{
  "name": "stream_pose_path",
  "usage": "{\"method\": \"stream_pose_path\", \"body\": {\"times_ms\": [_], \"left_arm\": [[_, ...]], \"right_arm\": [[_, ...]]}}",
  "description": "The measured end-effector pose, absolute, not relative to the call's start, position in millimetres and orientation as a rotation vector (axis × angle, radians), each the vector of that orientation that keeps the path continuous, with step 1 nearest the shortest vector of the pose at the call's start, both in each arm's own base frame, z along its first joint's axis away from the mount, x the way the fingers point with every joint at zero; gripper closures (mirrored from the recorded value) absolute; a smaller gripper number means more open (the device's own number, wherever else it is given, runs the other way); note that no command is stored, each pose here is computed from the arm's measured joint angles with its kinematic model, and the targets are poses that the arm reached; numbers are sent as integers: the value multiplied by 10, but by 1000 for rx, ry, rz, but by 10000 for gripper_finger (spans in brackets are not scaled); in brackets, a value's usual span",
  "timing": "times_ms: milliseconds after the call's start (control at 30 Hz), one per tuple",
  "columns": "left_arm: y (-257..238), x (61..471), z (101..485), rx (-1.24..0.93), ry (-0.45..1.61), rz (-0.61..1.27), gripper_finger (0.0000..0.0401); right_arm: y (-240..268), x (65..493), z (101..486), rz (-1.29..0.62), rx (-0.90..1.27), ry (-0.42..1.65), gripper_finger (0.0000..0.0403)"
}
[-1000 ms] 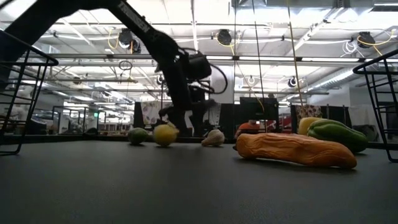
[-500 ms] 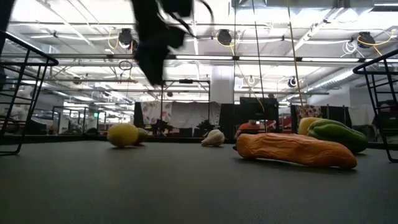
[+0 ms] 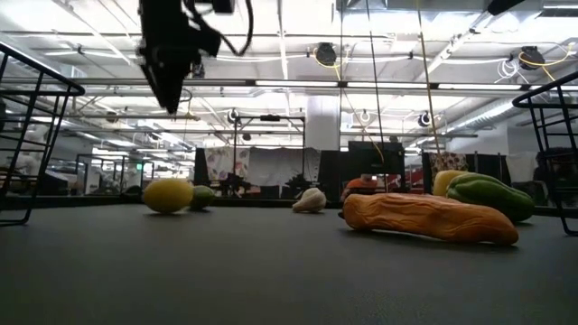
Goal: Sort produce into baskets
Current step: Put the lemon into the bottom right basket
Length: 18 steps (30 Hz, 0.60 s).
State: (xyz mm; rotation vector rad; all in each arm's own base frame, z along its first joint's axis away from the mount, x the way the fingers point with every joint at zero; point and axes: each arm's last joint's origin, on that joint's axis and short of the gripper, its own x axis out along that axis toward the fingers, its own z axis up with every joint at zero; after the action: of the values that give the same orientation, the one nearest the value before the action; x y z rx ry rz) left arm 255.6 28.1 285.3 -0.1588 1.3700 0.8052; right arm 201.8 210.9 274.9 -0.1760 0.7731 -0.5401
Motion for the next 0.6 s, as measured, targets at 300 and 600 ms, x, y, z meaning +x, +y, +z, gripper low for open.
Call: {"method": "stream_pose_path", "body": {"times_ms": [300, 600], "left_arm": [[181, 2578, 2393, -181, 1444, 543, 113], [-88, 2483, 2209, 9, 1541, 369, 26]], "right_arm": [[2113, 2022, 2748, -530, -191, 777, 67], [2119, 2027, 2748, -528, -183, 773, 67]]}}
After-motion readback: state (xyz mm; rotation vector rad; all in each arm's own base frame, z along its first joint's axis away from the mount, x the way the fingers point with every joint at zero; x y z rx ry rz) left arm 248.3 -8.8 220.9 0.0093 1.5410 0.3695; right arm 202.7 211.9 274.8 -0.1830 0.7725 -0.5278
